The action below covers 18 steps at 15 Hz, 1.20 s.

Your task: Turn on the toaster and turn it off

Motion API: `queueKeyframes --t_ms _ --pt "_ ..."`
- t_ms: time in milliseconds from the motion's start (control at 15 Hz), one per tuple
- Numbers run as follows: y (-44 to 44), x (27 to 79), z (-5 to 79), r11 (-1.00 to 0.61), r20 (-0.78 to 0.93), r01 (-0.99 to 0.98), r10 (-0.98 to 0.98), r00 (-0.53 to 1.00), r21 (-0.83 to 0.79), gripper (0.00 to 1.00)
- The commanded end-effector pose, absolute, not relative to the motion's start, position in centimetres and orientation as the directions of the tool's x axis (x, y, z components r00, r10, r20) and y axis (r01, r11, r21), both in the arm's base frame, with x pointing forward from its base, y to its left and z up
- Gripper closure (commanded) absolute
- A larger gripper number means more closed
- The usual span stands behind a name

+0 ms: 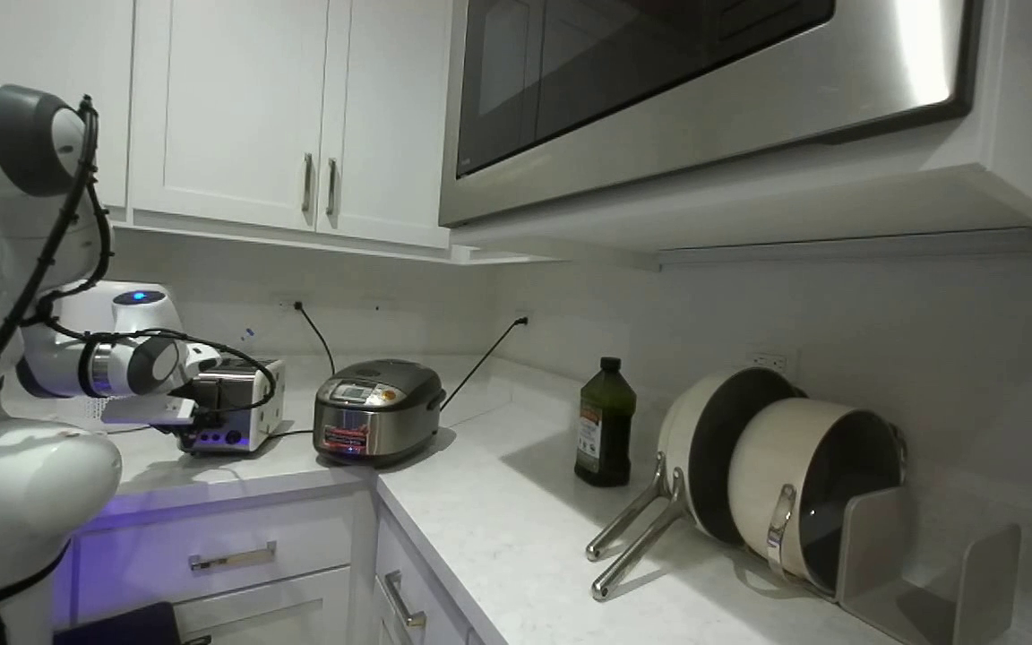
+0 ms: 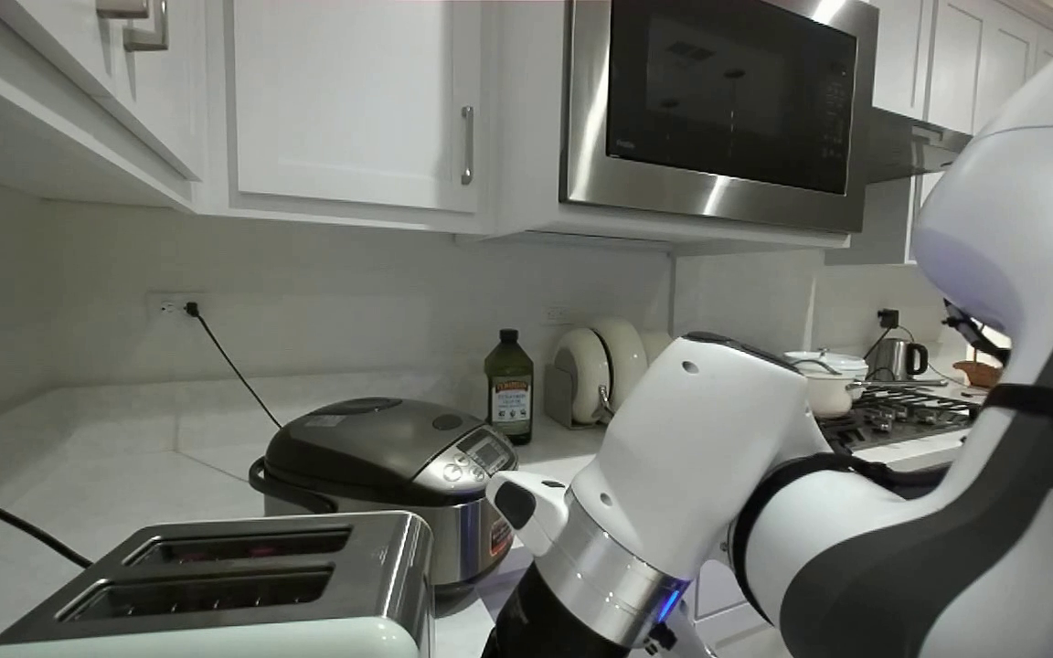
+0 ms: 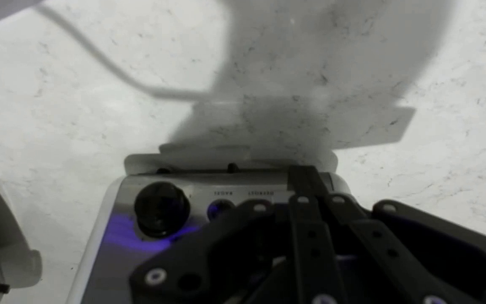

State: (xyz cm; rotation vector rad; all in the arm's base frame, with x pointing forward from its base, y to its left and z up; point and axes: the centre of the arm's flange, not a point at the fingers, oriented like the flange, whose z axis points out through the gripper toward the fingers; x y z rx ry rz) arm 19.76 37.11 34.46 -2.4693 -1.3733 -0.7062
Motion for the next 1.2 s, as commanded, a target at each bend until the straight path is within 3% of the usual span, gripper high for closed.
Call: queueKeyframes --t_ms 0,1133 --pt "38.1 20.6 36.2 -0.568 0.593 0.823 0.665 0.454 0.006 1.00" --pt "38.0 20.4 36.0 -0.517 0.450 0.854 0.778 0.438 0.061 1.00"
